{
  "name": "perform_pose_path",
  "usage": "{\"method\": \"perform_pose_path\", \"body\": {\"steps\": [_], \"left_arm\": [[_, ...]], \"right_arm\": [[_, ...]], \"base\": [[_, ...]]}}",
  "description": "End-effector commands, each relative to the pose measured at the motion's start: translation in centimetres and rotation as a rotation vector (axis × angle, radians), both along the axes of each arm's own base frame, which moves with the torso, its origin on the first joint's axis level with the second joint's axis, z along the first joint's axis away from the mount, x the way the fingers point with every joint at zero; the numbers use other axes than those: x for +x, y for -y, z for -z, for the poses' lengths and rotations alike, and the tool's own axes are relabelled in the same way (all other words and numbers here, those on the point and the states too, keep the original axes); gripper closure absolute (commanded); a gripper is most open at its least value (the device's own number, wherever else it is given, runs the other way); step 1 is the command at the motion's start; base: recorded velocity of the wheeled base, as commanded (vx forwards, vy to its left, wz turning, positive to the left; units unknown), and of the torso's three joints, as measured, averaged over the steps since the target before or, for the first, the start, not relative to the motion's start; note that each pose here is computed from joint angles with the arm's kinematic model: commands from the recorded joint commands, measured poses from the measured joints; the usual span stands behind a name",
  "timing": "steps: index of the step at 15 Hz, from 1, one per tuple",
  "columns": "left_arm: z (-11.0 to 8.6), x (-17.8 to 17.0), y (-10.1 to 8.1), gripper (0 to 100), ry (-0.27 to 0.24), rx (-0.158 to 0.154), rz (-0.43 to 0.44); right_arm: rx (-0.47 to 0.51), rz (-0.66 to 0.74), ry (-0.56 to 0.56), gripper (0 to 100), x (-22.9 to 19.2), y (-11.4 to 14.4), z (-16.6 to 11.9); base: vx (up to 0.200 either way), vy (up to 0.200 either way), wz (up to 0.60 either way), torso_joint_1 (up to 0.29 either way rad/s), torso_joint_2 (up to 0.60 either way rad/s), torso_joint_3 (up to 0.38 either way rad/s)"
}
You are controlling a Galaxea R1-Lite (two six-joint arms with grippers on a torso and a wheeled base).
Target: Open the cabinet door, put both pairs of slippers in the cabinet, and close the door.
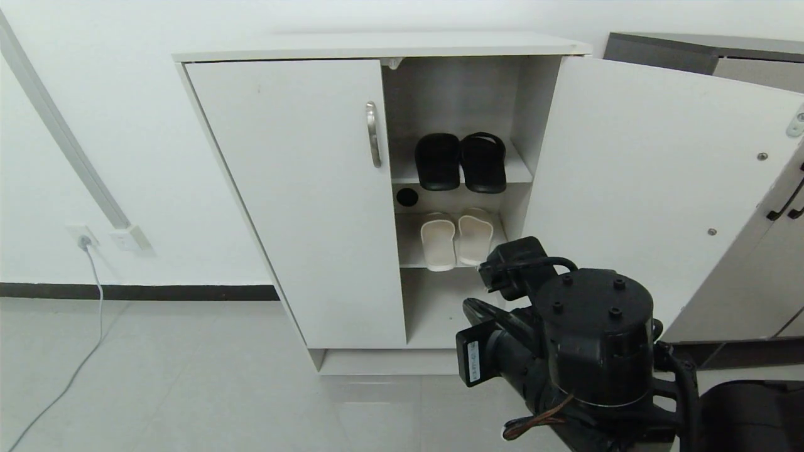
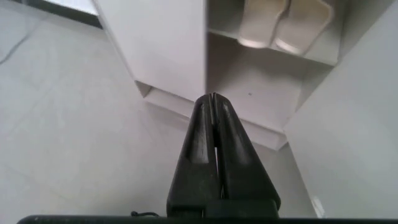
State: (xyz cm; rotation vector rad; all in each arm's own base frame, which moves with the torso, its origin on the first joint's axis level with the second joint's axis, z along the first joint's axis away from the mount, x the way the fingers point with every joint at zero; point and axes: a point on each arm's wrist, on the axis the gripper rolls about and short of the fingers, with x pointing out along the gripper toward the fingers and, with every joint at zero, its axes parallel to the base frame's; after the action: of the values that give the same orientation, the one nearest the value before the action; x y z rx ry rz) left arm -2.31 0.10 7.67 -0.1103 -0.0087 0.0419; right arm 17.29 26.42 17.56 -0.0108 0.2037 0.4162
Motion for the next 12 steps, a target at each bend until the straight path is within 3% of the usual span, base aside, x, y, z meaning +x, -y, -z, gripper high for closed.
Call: {"method": "perform_pose_path", "body": {"steps": [1, 12], "left_arm": [[0.00, 0.01, 0.00, 100, -0.002, 0.000, -0.001], [-0.01, 0.00, 0.00, 100, 0.001, -0.002, -0.001]], "right_arm": [[-0.017, -0.004, -0.012, 100, 0.11, 0.18, 0.64], [-0.048, -0.005, -0.015, 100, 0.17, 0.18, 1.16]], "base": [[0.000, 0.000, 0.00, 0.000, 0.00, 0.000], [0.000, 0.000, 0.00, 0.000, -0.01, -0.015]]}}
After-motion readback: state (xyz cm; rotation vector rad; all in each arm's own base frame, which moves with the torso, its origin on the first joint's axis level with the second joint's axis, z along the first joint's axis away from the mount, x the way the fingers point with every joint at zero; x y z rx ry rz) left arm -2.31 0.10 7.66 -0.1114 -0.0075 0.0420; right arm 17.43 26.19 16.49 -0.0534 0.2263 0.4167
